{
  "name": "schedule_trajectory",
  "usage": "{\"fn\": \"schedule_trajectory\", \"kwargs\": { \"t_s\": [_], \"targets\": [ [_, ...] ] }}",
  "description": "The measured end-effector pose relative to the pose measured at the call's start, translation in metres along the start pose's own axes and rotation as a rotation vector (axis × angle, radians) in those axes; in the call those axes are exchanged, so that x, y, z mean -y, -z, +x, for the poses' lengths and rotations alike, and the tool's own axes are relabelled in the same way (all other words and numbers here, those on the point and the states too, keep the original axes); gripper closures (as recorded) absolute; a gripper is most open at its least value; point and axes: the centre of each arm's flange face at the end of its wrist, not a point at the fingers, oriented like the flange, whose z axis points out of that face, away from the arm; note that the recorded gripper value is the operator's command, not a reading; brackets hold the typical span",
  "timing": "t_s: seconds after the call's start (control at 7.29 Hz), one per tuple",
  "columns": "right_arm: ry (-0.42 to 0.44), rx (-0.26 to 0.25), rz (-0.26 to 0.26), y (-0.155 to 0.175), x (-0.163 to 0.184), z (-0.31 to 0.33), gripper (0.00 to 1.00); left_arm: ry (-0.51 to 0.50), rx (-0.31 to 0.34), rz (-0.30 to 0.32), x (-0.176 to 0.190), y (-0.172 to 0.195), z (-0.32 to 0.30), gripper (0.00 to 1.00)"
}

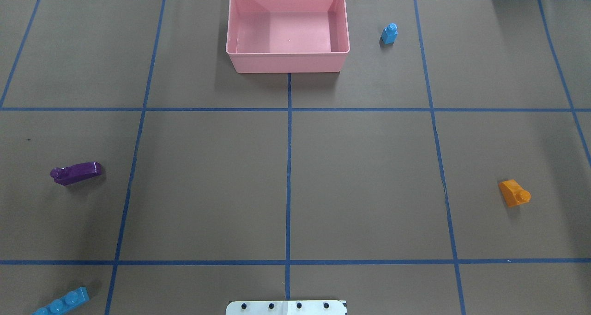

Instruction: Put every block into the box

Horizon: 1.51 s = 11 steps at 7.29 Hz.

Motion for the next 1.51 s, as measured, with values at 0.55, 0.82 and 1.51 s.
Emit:
{"fn": "schedule_trajectory", "kwargs": {
  "t_s": [0.55,0.82,1.51],
  "targets": [
    [0.052,-0.004,0.047,0.017,0.022,-0.016,0.0,-0.012,-0.037,0.011,0.002,0.003,0.006,0.0],
    [0.111,-0.013,0.126,0.046,0.063,-0.047,0.0,-0.086,-0.073,0.089,0.011,0.01,0.02,0.0],
    [0.207,0.04,0.059,-0.019,0.12,-0.186,0.0,-0.164,-0.094,0.162,0.019,0.008,0.039,0.0]
  ]
}}
